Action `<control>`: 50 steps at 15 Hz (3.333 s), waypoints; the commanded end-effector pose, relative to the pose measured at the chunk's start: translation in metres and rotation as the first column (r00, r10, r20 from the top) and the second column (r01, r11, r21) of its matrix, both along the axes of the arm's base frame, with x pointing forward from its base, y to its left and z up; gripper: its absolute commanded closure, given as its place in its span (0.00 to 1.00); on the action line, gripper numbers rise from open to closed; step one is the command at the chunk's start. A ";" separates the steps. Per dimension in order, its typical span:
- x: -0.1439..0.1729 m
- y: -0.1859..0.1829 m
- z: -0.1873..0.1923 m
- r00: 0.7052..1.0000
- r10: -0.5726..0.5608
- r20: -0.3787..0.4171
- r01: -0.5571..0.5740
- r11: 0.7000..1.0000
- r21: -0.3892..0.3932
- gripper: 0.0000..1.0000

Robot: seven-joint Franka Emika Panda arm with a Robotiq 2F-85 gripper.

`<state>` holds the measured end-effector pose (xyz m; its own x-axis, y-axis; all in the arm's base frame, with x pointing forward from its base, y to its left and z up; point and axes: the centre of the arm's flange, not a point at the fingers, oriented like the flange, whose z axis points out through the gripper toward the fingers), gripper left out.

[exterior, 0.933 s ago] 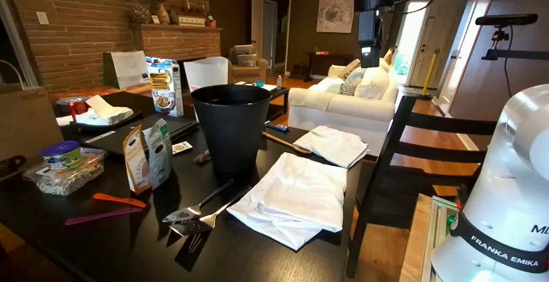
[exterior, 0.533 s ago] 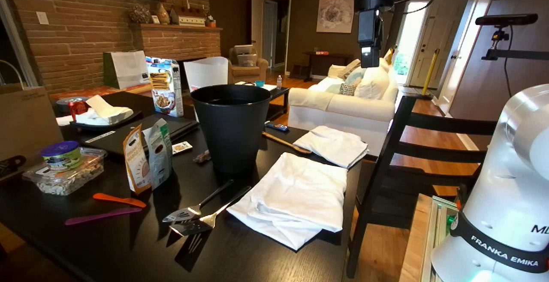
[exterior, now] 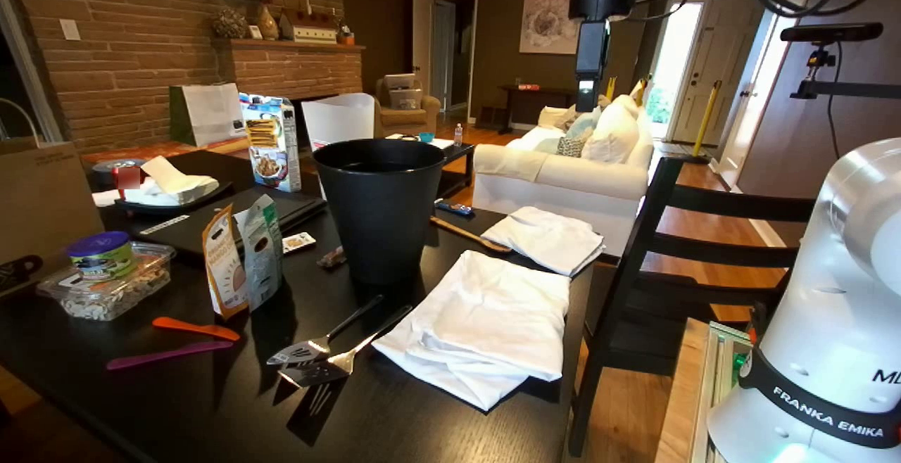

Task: Hang the towel on the chair

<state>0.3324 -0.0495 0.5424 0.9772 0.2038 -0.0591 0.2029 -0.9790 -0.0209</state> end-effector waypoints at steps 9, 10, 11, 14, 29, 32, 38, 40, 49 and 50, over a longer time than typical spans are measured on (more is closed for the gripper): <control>0.025 -0.017 -0.120 0.998 0.068 0.006 -0.068 0.998 -0.010 0.00; 0.027 -0.020 -0.129 0.998 0.062 -0.009 -0.062 0.998 -0.007 0.00; 0.028 -0.021 -0.134 0.998 0.058 -0.017 -0.058 0.998 -0.006 0.00; 0.029 -0.022 -0.138 0.998 0.057 -0.023 -0.057 0.998 -0.006 0.00; 0.088 -0.114 -0.311 0.991 0.051 -0.120 -0.047 0.998 0.037 0.00; 0.101 -0.131 -0.334 0.994 0.038 -0.104 -0.032 0.998 0.059 0.00; 0.135 -0.149 -0.365 0.999 0.040 -0.021 -0.038 0.991 0.126 0.00; 0.146 -0.154 -0.372 0.999 0.052 0.008 -0.053 0.990 0.130 0.00; 0.161 -0.157 -0.401 0.997 0.076 -0.001 -0.074 0.985 0.156 0.25; 0.162 -0.156 -0.403 0.997 0.073 -0.012 -0.070 0.984 0.165 0.28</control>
